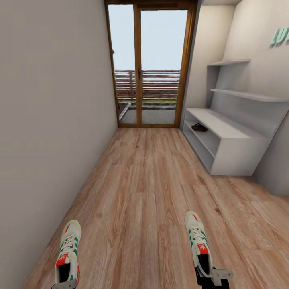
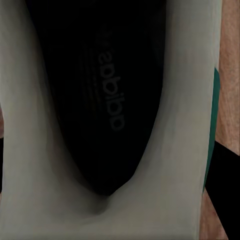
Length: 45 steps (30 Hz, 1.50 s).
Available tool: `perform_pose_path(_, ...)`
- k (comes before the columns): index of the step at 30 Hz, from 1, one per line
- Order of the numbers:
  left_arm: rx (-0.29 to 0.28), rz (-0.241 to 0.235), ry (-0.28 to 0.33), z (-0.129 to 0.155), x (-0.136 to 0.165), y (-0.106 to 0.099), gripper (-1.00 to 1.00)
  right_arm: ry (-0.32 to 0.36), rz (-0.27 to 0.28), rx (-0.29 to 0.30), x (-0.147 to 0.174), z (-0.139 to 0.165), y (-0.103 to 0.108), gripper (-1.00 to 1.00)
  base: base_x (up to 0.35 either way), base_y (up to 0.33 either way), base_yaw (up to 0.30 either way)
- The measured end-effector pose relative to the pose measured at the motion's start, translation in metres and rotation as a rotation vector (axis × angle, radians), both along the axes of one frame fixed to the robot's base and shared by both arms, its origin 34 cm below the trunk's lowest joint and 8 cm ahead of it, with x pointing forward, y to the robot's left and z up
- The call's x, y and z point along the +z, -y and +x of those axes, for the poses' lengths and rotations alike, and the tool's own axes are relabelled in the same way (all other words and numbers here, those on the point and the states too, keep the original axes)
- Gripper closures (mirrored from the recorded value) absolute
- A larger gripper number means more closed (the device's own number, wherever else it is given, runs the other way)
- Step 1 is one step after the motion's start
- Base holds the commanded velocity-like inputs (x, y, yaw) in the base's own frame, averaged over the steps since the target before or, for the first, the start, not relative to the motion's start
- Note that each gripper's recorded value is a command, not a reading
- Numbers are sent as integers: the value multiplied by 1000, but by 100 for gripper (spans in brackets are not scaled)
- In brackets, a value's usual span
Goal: Pick up the two gym shoes and the two sandals from the corridor floor and place them onto the hallstand (shoe rack) in the corridor, making sure they are on the rack and not on the floor. Arrange them so the two gym shoes are next to each other and the two sandals are next to each other.
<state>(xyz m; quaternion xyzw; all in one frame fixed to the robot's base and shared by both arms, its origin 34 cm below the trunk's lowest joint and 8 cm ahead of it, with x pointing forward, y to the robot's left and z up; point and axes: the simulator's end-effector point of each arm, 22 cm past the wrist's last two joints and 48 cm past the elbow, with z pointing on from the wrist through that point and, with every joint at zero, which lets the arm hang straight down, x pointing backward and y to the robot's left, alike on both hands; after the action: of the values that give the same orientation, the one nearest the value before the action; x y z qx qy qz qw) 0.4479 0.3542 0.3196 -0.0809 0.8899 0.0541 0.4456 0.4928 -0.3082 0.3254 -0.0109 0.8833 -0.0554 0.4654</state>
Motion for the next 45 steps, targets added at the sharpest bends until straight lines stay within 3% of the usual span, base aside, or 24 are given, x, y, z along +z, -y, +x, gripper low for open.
perform_pose_path(45, -3, -1, 0, 0, 0, 2, 100, 0, 0, -1, 0, 0, 0, 100, 338, 0, 0)
